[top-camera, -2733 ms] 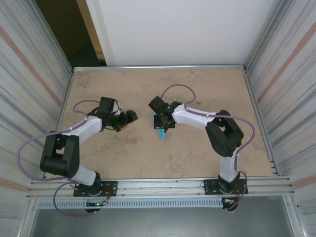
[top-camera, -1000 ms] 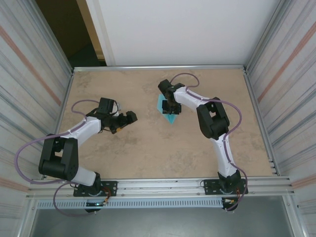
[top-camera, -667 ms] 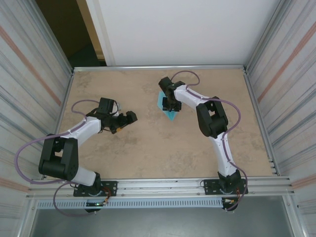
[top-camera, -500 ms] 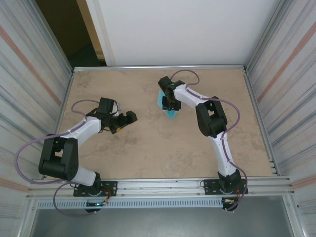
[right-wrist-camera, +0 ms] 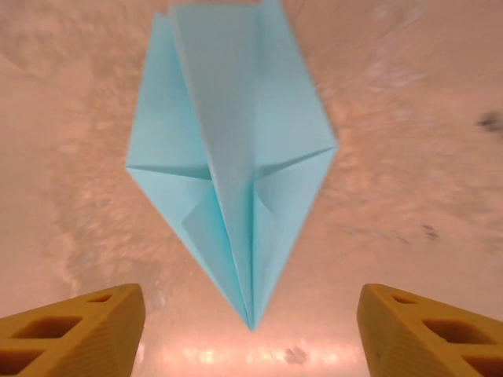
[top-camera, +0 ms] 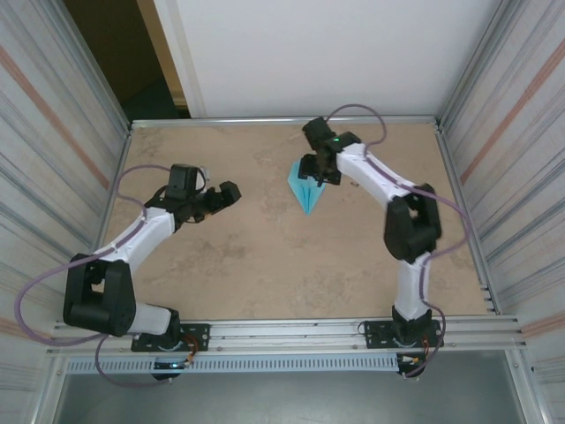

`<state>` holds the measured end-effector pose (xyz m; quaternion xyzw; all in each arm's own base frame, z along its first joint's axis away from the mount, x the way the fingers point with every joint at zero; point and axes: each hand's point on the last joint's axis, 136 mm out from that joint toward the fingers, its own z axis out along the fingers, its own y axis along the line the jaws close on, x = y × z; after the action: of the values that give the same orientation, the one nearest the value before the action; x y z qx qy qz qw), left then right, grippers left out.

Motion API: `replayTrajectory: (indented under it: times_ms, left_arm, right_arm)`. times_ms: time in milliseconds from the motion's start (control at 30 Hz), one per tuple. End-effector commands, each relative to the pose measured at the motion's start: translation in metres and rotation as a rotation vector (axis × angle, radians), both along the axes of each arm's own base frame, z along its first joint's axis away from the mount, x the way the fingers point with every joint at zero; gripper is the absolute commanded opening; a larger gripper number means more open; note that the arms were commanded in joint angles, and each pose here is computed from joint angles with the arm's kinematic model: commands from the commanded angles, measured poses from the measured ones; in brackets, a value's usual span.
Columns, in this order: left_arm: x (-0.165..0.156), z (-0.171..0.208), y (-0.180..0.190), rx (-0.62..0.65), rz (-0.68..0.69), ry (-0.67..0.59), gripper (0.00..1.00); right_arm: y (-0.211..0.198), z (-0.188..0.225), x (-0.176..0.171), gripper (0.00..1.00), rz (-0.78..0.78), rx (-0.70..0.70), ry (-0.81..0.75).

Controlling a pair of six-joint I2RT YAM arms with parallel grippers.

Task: Fold a paper plane with a square sheet of paper (pick it up from the middle)
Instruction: Move the paper plane to the top-center of the table, then reset both arms

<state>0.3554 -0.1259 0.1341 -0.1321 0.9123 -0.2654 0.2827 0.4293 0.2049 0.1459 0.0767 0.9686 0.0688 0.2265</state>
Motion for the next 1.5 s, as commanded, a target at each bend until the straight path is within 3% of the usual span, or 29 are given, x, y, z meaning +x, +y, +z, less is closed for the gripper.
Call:
replayTrajectory:
  times_ms: [0, 167, 400, 633, 767, 867, 1033, 1467]
  left_arm:
    - [0.011, 0.025, 0.034, 0.096, 0.119, -0.131, 0.99]
    - [0.005, 0.035, 0.088, 0.277, 0.289, -0.272, 0.99]
    - [-0.002, 0.031, 0.137, 0.481, 0.425, -0.395, 0.99]
    - [0.009, 0.013, 0.159, 0.584, 0.390, -0.432, 0.99]
    - [0.012, 0.011, 0.169, 0.651, 0.349, -0.442, 0.99]
    - [0.017, 0.006, 0.169, 0.628, 0.298, -0.468, 0.99]
    - [0.027, -0.002, 0.128, 0.554, 0.049, -0.625, 0.99]
    - [0.032, -0.031, 0.121, 0.531, 0.002, -0.633, 0.99]
  right_arm:
    - [-0.048, 0.040, -0.009, 0.78, -0.087, -0.004, -0.152]
    - [-0.129, 0.057, -0.040, 1.00, -0.200, -0.105, -0.338]
    - [-0.231, 0.046, -0.080, 0.99, -0.430, -0.252, -0.496]
    - [-0.285, -0.005, -0.100, 0.99, -0.550, -0.305, -0.502]
    - [-0.290, -0.032, -0.093, 0.99, -0.507, -0.310, -0.518]
    - [-0.284, -0.043, -0.084, 0.99, -0.453, -0.302, -0.546]
    - [-0.266, -0.036, -0.062, 0.99, -0.313, -0.273, -0.683]
    - [-0.239, -0.062, -0.041, 0.99, -0.160, -0.197, -0.710]
